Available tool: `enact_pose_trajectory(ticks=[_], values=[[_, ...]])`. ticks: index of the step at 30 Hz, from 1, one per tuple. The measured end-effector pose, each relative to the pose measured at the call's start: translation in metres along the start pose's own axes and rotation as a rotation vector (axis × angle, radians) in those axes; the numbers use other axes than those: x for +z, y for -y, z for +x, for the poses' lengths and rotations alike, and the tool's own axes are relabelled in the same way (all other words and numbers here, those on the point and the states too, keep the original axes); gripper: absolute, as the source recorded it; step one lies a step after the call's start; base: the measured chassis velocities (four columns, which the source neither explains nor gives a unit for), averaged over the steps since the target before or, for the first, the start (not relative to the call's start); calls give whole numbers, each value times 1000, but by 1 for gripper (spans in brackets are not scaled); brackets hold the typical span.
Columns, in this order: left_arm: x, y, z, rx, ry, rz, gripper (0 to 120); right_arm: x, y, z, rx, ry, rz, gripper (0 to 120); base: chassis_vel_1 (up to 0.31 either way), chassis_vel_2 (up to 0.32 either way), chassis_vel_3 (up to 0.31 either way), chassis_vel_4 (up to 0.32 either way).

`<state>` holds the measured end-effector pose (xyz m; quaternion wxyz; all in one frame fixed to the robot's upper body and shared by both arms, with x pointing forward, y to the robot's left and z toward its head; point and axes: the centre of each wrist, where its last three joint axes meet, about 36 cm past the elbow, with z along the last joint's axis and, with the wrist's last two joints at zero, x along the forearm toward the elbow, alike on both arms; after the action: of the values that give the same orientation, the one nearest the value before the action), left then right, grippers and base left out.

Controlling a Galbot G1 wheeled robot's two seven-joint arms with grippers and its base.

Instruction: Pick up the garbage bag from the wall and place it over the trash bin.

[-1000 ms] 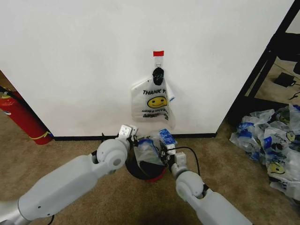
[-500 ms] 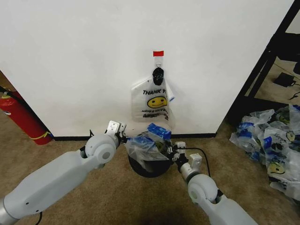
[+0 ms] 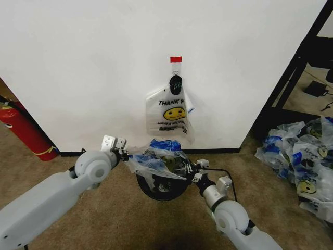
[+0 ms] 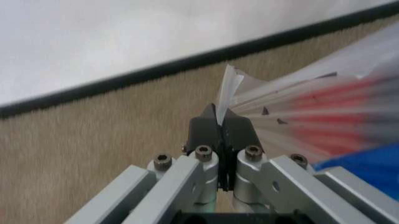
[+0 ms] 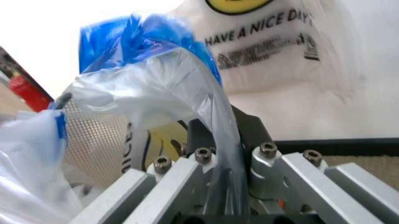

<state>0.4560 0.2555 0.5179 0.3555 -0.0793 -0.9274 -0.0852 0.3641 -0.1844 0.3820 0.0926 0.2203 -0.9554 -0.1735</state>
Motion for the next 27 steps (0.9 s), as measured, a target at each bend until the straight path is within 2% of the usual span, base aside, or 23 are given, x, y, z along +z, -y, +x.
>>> enact_pose_trajectory(ticks=[4,7,9,12,15,20,25,27], values=[[21,-16,8,25,-43,14,0,-6,5,3,-34,30,-24,1,0,0,0,0],[25,-12,14,60,-52,15,0,-9,6,6,-32,43,-41,1,0,0,0,0],[29,-7,22,88,-57,13,1,-12,5,3,-13,56,-71,1,0,0,0,0],[40,1,32,127,-74,19,12,-16,5,-2,21,67,-132,1,0,0,0,0],[46,6,35,148,-86,27,15,-16,6,-3,41,69,-153,1,0,0,0,0],[60,27,49,224,-106,41,15,-15,7,-1,110,71,-191,1,0,0,0,0],[66,34,56,230,-99,49,15,-16,7,-2,126,70,-201,1,0,0,0,0],[61,34,61,205,-67,42,23,-16,8,-2,132,69,-197,1,0,0,0,0]])
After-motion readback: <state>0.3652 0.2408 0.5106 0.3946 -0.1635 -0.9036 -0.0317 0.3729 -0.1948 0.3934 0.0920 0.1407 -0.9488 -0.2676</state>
